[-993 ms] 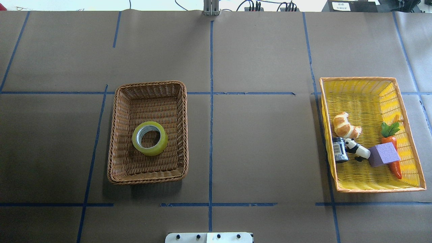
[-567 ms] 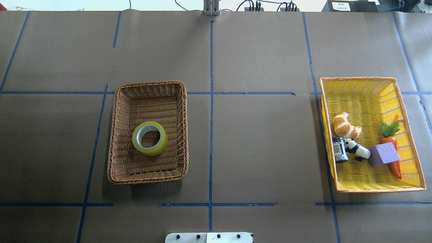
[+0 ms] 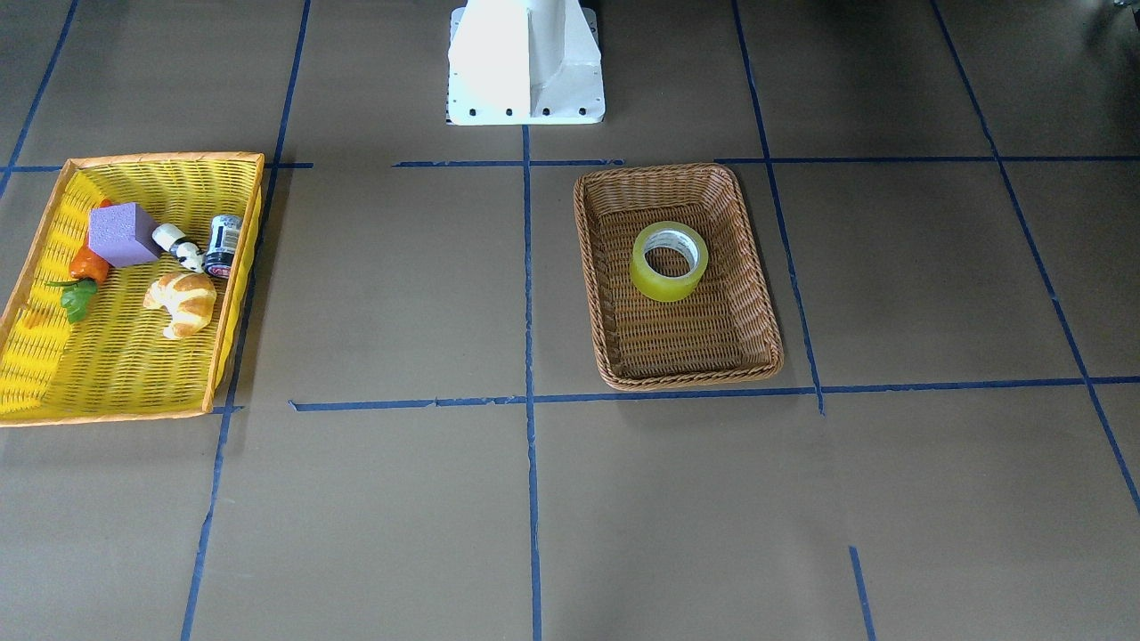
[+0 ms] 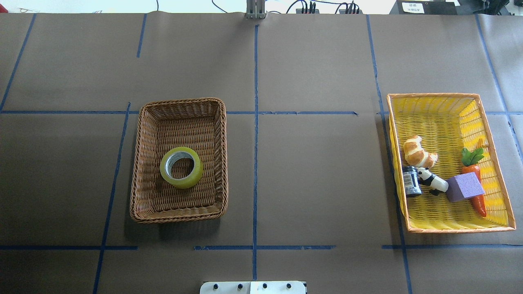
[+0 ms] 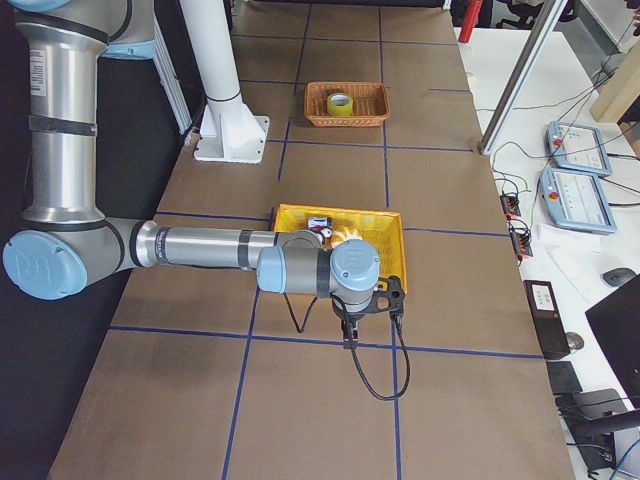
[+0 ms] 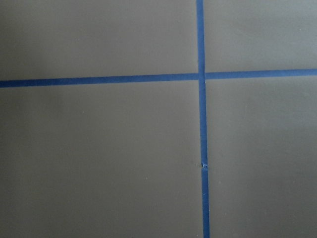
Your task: Move tape to another basket
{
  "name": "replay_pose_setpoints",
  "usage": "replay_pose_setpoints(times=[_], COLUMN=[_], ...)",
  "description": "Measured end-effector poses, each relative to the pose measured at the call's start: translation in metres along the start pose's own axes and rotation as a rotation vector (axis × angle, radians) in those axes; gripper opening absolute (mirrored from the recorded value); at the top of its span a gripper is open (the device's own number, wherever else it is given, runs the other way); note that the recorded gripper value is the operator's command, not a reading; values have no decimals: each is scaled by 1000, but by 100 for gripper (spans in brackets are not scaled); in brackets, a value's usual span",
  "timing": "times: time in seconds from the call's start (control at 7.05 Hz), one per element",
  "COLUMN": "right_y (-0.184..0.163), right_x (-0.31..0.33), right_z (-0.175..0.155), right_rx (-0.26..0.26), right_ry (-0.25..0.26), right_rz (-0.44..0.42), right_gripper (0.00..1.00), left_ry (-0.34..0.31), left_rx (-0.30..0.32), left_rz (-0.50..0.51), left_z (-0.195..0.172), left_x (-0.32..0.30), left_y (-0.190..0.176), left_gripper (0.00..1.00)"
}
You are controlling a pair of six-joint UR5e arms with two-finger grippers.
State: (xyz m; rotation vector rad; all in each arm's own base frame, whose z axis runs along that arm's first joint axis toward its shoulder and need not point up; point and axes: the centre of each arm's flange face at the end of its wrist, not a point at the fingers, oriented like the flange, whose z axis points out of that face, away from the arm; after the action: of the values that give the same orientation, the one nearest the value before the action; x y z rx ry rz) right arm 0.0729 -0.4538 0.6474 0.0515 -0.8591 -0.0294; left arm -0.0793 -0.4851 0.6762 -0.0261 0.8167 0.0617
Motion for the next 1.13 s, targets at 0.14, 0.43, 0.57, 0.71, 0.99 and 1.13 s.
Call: replay_pose_setpoints(times=[0.14, 0.43, 0.57, 0.71, 0.99, 1.13], right_y=[0, -1, -1, -2, -2, -2], right_x=[0, 0, 0, -1, -1, -2], right_z=[0, 0, 0, -1, -2, -2], right_rx=[0, 1, 2, 2, 4, 6], right_ry=[0, 0, 0, 0, 0, 0], right_rz=[0, -2, -3, -4, -6, -6], right_gripper=[100, 100, 100, 100, 100, 100], left_ry=[-2, -4, -4, -4, -5, -9], left_rx=[0, 1, 1, 1, 2, 3], left_rz=[3, 6, 6, 6, 8, 8], left_z=[1, 1, 1, 1, 0, -1], left_x=[0, 0, 0, 0, 1, 1], left_y=[2, 3, 3, 3, 2, 1], left_gripper=[100, 100, 100, 100, 100, 100])
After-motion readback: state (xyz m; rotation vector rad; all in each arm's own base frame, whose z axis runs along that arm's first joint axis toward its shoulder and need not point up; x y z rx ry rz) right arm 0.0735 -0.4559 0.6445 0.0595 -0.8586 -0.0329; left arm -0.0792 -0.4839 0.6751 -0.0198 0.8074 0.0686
